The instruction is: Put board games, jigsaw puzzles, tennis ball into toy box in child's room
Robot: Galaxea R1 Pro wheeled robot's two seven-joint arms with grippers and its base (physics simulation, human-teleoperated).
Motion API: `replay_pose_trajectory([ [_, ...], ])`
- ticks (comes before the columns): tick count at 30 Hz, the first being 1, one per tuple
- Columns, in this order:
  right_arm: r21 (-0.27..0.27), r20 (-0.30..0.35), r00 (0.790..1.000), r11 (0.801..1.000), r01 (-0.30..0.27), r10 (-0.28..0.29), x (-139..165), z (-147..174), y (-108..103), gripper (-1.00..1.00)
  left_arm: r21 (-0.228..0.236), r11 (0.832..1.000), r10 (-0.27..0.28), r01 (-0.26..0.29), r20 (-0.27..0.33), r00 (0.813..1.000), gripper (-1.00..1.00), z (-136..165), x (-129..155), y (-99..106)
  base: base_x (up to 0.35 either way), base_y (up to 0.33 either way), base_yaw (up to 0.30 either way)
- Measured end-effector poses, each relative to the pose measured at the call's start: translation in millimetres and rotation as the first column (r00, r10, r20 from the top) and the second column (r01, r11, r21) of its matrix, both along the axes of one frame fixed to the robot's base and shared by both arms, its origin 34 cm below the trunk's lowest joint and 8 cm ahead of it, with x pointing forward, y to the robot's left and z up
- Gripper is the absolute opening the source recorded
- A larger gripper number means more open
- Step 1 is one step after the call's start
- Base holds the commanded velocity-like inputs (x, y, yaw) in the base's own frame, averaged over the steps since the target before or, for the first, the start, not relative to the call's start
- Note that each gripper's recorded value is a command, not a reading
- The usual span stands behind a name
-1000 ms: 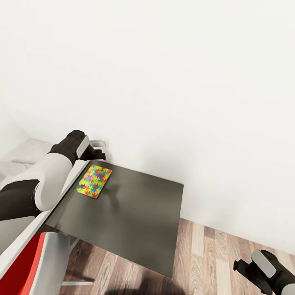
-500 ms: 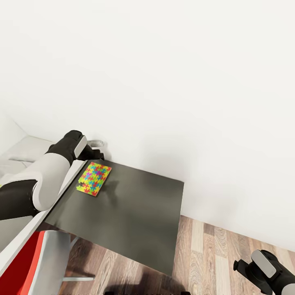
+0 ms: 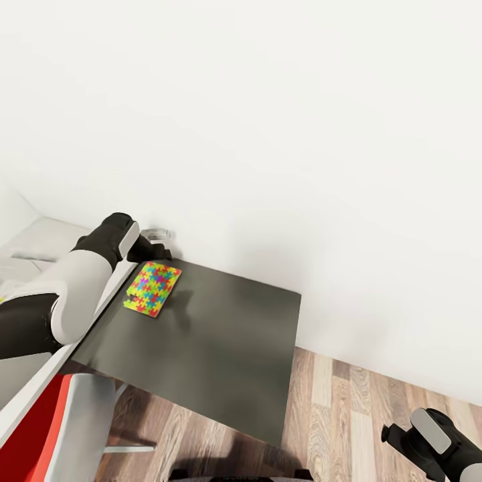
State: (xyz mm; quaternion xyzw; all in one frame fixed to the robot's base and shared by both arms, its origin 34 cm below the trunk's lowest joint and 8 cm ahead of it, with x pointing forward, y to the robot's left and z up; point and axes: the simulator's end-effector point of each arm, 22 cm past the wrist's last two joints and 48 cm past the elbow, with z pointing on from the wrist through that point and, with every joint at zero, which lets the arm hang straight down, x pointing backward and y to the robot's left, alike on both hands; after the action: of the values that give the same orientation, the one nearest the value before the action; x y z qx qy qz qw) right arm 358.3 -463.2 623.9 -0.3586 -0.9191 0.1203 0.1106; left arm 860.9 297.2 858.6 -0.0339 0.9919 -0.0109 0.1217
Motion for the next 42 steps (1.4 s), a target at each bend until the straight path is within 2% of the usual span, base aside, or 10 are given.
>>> replay_pose_trajectory([
  [24,0.000,-0.038,0.999,1.000,0.000,0.000,-15,-9,0,1.00,0.000,1.000,0.001,-0.001,-0.056,0.998,1.00,-29,-10,1,0.000,0.000,0.000],
  [42,-0.004,-0.032,1.000,1.000,-0.002,0.001,-13,-10,-1,1.00,0.005,1.000,0.001,0.000,-0.073,0.997,1.00,-32,-13,2,0.000,0.000,0.000],
])
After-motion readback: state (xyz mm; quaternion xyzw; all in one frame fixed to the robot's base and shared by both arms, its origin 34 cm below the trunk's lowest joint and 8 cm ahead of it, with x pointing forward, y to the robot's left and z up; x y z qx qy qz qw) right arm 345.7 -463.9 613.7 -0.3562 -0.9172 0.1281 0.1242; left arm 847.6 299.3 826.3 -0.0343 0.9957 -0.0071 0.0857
